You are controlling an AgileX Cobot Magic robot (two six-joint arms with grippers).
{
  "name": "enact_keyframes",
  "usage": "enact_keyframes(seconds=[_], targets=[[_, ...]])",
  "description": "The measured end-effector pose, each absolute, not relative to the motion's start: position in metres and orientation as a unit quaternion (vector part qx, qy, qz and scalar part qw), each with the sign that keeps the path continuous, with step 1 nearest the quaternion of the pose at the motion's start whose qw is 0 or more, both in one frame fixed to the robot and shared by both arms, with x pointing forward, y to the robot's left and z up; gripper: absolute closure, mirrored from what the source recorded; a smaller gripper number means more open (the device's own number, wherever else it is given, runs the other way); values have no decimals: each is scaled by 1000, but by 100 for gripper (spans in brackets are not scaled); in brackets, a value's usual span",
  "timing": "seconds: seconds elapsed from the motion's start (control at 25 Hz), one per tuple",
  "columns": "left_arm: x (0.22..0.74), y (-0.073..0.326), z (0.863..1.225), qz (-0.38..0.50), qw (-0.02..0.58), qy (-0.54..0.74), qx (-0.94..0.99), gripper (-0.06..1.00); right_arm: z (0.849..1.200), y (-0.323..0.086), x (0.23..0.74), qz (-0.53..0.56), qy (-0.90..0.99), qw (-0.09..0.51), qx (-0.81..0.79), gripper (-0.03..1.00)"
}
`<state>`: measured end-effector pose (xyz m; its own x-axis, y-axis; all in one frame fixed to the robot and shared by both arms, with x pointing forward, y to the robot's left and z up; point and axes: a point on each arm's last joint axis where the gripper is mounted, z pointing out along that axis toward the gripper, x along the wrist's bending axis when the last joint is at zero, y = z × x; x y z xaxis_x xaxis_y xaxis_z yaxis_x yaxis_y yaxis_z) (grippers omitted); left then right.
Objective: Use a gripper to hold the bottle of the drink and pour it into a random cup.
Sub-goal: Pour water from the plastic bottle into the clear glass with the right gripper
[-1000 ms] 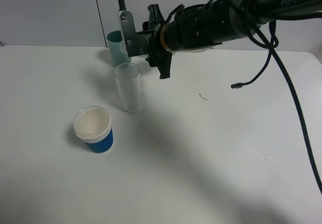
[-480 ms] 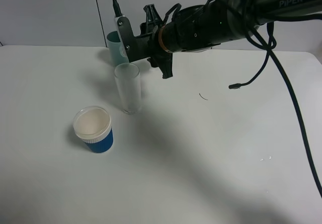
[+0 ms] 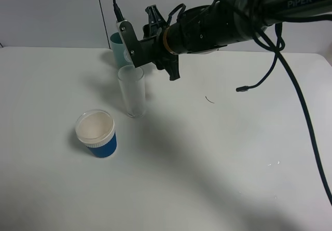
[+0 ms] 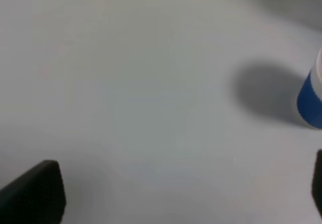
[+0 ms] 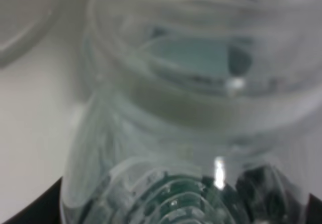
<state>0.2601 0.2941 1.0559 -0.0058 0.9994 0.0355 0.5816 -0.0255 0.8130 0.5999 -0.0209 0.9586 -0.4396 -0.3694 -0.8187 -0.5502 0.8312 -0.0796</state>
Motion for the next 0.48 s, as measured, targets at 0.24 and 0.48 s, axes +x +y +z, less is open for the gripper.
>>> enact_keyframes(seconds=[0.24,0.48], targets=[[260,294,1056,335,311,625,633,-5,959,-22,600,91,841,455,-278,41],[260,294,1056,335,311,625,633,-5,958,-22,601,77,837,457,-290,41]])
